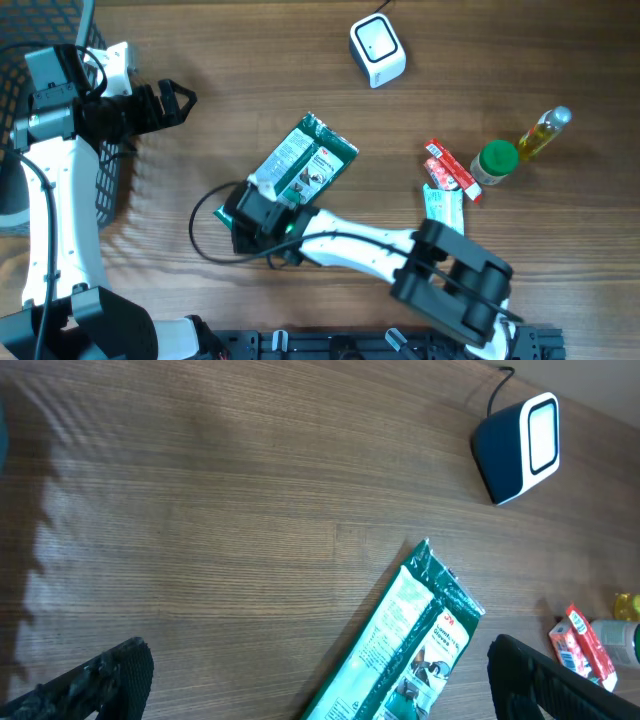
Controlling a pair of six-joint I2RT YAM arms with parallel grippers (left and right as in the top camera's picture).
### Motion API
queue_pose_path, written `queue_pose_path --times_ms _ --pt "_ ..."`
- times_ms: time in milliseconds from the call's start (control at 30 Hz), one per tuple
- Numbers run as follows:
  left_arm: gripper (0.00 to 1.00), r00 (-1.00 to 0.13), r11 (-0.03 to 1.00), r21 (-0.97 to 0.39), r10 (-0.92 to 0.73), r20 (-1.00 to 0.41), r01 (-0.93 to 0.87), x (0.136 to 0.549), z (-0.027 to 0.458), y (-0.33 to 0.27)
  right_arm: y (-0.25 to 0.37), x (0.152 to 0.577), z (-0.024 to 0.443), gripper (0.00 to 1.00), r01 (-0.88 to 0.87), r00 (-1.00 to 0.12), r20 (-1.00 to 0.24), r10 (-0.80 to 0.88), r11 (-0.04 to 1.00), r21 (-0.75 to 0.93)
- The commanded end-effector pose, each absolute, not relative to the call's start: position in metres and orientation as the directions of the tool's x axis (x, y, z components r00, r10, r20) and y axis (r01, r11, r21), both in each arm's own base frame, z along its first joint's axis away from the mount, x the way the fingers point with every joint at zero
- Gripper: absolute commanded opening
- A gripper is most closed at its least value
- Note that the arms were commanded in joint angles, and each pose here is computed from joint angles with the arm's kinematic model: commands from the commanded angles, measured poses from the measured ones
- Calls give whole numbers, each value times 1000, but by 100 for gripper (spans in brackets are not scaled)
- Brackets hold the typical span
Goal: Scan the item barcode
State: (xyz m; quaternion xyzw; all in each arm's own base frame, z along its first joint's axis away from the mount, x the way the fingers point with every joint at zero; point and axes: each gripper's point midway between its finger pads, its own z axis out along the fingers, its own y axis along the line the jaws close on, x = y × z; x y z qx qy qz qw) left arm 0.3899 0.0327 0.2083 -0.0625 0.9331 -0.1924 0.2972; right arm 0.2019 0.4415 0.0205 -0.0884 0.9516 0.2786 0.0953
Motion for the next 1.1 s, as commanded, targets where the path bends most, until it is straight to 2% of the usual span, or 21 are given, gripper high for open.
queue_pose_path --times_ms 0,200,267,333,467,567,633,767,1067 --pt "100 -815 919 -393 -215 -539 17 392 209 31 449 189 16 33 -355 -929 -278 -242 792 497" --pt "100 -815 919 -393 -215 -539 17 392 209 31 446 191 14 34 -348 -930 -284 -233 806 479" --pt "100 -815 919 -393 -215 -539 17 392 209 31 446 191 14 37 -377 -918 -302 -257 800 467" --pt "100 -815 919 -394 -216 -538 17 391 209 31 447 189 13 35 -422 -897 -330 -293 789 447" --pt "100 -815 919 -393 -215 -539 17 392 209 31 440 190 3 28 -476 -856 -389 -341 813 335" --pt "100 -815 919 -393 -215 -539 17 392 209 31 434 190 -1 8 -469 -857 -386 -343 829 306" --pt "100 -815 919 -393 -215 -539 17 392 209 31 425 192 -4 4 -429 -879 -356 -317 853 299" --pt "100 -815 919 -393 -215 -539 17 392 209 31 392 208 -9 4 -319 -929 -273 -250 915 247" --pt "100 -815 919 -393 -215 -539 17 392 209 31 306 225 -6 4 -186 -981 -79 -179 977 105"
